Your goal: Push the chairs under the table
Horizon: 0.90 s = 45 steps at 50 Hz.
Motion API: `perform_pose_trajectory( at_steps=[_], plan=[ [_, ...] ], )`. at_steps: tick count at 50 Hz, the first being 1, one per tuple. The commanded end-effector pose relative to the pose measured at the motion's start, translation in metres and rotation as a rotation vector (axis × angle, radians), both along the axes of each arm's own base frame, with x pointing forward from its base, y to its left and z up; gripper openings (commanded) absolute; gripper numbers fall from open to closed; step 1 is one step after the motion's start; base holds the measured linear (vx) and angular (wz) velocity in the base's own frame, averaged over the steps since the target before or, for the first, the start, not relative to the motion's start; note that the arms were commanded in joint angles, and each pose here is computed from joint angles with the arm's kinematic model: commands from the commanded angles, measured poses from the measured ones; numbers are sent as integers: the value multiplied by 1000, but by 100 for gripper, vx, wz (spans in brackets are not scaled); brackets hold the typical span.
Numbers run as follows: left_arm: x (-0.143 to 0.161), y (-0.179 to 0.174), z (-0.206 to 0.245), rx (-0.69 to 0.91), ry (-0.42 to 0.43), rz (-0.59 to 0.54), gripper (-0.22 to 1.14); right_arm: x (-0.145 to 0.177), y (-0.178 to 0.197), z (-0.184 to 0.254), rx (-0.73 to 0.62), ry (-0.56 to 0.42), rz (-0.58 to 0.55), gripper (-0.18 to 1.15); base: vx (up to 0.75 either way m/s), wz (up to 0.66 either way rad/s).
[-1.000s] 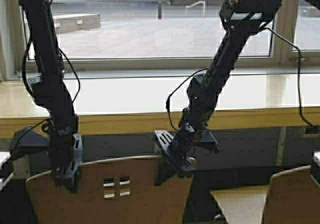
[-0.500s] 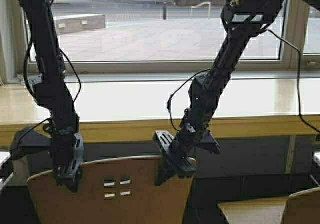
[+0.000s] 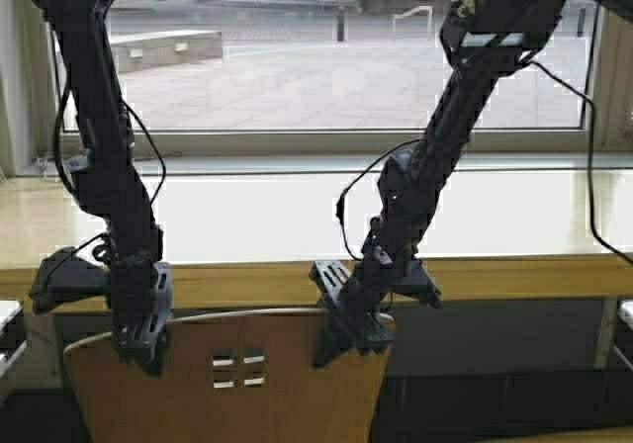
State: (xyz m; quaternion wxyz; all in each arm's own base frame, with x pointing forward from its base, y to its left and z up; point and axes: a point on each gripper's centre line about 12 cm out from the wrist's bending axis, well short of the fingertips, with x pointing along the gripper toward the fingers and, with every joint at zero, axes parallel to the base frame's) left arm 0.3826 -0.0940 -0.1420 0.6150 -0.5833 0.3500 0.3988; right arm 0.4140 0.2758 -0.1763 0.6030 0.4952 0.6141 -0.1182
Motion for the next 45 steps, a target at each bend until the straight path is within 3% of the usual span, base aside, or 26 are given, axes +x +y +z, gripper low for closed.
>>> perform_pose_trajectory(
  at_steps=[1, 45],
  plan=[
    [22, -2, 4, 9, -57, -24, 4, -20, 0, -14, -30, 23, 66, 6, 22, 8],
    [24, -1, -4, 11, -53, -26, 4, -21, -3, -18, -49, 17, 78, 6, 18, 1]
  ],
)
